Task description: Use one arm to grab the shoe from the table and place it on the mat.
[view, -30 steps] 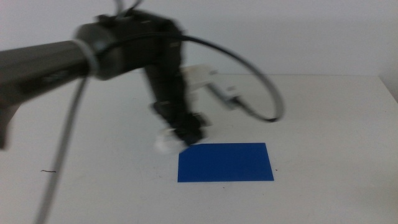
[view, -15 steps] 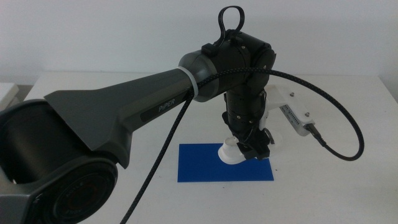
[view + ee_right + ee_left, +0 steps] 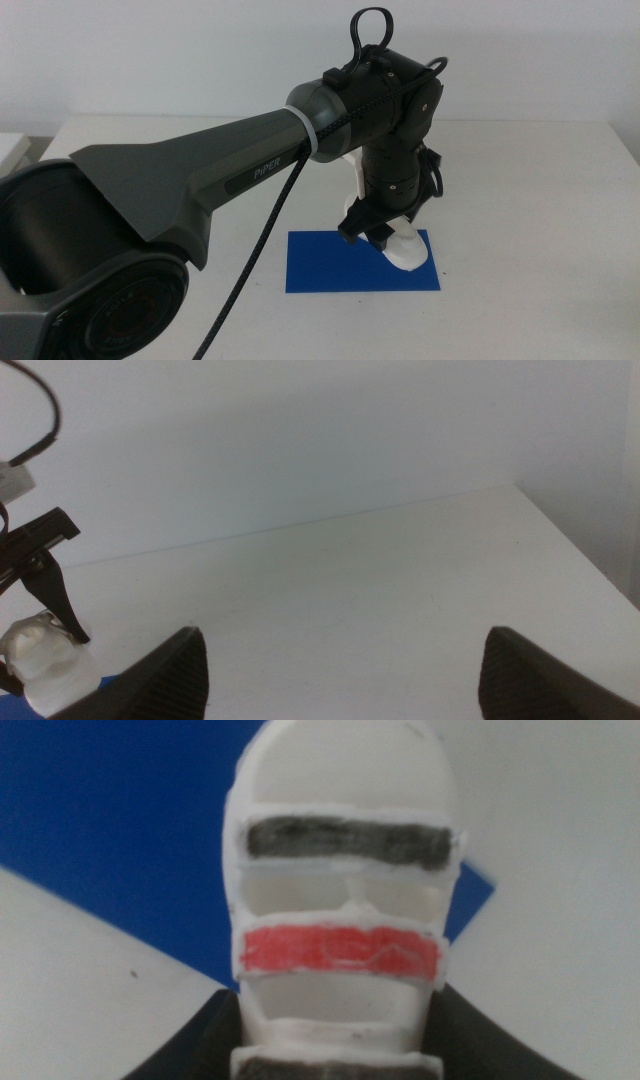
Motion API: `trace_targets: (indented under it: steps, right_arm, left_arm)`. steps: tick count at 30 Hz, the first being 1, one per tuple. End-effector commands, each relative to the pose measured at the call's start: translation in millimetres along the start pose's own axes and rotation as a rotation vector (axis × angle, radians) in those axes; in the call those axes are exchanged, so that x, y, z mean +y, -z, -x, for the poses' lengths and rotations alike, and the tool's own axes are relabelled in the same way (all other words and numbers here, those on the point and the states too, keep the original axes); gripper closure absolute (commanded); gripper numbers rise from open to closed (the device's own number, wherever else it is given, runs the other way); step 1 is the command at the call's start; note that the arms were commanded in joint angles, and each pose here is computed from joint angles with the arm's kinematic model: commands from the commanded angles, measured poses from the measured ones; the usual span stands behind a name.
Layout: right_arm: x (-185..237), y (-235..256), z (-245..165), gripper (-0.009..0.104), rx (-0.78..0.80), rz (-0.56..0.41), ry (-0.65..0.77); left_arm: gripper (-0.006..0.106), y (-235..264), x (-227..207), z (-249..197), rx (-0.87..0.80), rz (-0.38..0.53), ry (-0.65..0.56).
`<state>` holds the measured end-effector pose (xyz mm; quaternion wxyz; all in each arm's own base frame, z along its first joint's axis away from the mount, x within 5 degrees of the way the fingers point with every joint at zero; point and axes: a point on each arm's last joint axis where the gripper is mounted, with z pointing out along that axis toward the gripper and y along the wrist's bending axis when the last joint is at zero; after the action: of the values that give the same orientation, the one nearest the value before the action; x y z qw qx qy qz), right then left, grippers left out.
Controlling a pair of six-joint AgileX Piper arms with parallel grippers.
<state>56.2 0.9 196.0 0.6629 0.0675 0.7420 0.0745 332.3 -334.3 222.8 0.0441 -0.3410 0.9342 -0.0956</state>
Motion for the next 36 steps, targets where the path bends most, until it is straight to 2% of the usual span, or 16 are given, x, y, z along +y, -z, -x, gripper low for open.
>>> trace_targets:
  steps: [1, 6, 7, 10, 19, 28, 36]
  right_arm:
    - [0.0, 0.2, 0.3, 0.016, -0.012, 0.001, 0.017]
    - [0.0, 0.2, 0.3, 0.016, -0.012, 0.001, 0.017]
    - [0.0, 0.2, 0.3, 0.016, -0.012, 0.001, 0.017]
    - [0.0, 0.2, 0.3, 0.016, -0.012, 0.001, 0.017]
    - [0.0, 0.2, 0.3, 0.016, -0.012, 0.001, 0.017]
    - [0.0, 0.2, 0.3, 0.016, -0.012, 0.001, 0.017]
    - [0.0, 0.2, 0.3, 0.016, -0.012, 0.001, 0.017]
  left_arm:
    - [0.102, 5.8, -0.8, 3.1, -0.035, -0.014, 0.117]
    - [0.102, 6.6, -0.3, 13.6, -0.152, -0.014, 0.105]
    - [0.102, 5.2, -0.1, 12.8, -0.142, -0.016, 0.187]
    - [0.102, 2.2, 1.3, 7.9, -0.088, -0.022, 0.610]
    - [0.102, -6.1, 1.5, 11.1, -0.119, -0.009, 0.571]
    - [0.102, -19.6, 5.7, 14.1, -0.096, 0.035, 0.625]
    - [0.102, -36.0, 19.6, 22.6, -0.082, 0.113, 0.664]
